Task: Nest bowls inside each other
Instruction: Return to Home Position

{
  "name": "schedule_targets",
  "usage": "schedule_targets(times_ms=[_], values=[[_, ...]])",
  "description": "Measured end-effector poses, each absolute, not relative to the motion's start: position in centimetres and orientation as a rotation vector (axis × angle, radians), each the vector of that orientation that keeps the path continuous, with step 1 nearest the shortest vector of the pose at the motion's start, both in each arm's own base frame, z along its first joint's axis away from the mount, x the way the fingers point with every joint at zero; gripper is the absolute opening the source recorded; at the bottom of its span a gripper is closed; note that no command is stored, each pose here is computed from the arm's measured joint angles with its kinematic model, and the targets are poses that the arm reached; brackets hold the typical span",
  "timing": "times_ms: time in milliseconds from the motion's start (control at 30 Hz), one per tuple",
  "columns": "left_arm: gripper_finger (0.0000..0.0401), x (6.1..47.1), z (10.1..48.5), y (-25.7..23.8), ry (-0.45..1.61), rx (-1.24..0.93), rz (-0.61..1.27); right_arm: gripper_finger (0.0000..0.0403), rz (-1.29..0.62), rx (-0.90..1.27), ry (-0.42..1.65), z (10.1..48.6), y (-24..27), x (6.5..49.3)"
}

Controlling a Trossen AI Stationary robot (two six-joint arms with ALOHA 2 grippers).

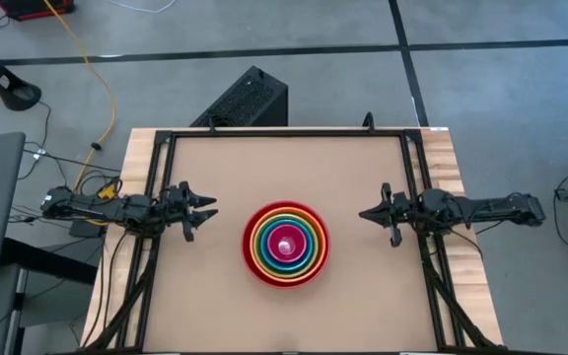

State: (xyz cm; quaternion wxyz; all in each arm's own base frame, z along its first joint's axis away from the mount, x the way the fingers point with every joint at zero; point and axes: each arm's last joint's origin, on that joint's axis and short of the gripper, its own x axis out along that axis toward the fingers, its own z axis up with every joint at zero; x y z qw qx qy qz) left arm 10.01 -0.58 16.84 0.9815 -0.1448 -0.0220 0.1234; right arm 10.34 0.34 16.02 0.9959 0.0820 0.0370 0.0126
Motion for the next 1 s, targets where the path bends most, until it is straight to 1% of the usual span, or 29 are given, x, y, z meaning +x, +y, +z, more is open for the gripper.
schedule_targets(times_ms=[167, 1000], values=[[0.0176, 10.01, 16.84, -0.58, -0.05, -0.339, 0.246, 0.0017, 0.025, 0.166, 0.075, 16.0, 0.34, 10.35], [0.0176, 10.01, 16.8, -0.58, -0.047, -0.323, 0.247, 0.0017, 0.026, 0.165, 0.077, 15.96, 0.35, 10.35]])
